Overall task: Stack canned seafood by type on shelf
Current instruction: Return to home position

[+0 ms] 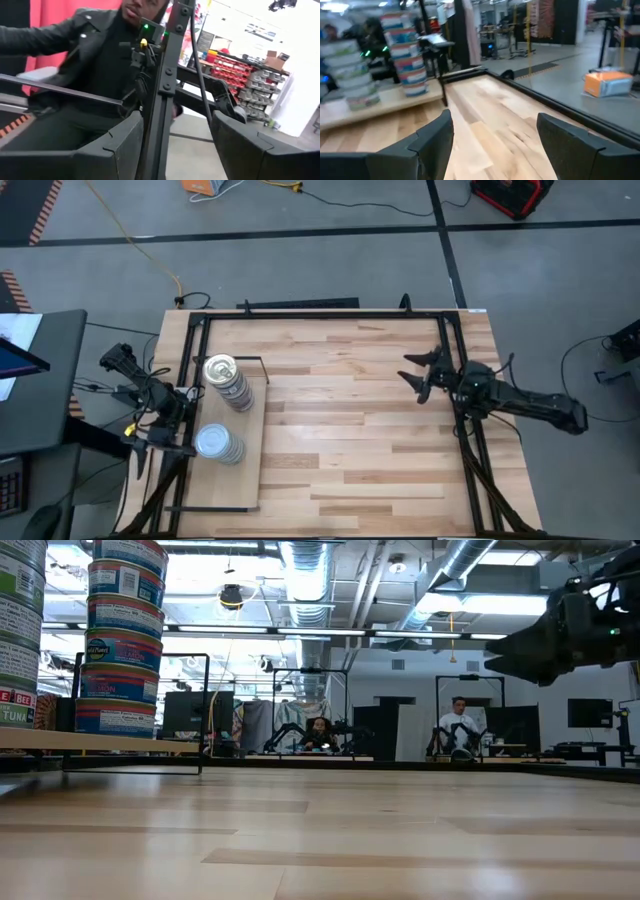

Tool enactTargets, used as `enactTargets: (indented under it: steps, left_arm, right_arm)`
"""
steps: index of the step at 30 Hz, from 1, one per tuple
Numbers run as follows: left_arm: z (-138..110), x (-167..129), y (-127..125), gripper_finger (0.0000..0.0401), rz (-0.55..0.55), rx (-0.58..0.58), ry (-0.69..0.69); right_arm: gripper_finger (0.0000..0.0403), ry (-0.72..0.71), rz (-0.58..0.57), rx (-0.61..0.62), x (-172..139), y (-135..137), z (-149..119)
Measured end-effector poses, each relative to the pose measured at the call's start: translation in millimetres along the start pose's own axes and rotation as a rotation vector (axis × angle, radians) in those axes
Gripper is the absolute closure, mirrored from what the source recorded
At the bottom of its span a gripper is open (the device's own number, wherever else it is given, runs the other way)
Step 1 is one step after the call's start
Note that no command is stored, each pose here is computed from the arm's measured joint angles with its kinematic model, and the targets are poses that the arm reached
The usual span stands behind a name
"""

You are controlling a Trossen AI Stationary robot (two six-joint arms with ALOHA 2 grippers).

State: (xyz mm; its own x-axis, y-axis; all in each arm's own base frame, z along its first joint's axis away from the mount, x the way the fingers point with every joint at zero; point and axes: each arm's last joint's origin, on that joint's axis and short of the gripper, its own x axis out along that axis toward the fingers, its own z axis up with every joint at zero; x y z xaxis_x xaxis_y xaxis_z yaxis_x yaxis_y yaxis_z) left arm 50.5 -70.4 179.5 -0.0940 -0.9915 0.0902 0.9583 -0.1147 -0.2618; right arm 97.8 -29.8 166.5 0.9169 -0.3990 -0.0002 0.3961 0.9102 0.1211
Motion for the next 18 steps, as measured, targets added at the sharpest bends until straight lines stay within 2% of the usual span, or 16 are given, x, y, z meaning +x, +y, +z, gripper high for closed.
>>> enactTargets:
  steps: [5, 18]
  left_arm:
    - [0.3, 0.0, 0.6, 0.0180, 0.020, -0.001, -0.009]
    - [0.2, 0.0, 0.6, 0.0180, 0.019, -0.001, -0.008]
  right_arm:
    - [0.0092, -0.017, 0.049, -0.071, -0.7, 5.0, 1.4]
    - [0.0092, 0.032, 0.080, -0.074, -1.3, 7.8, -3.5]
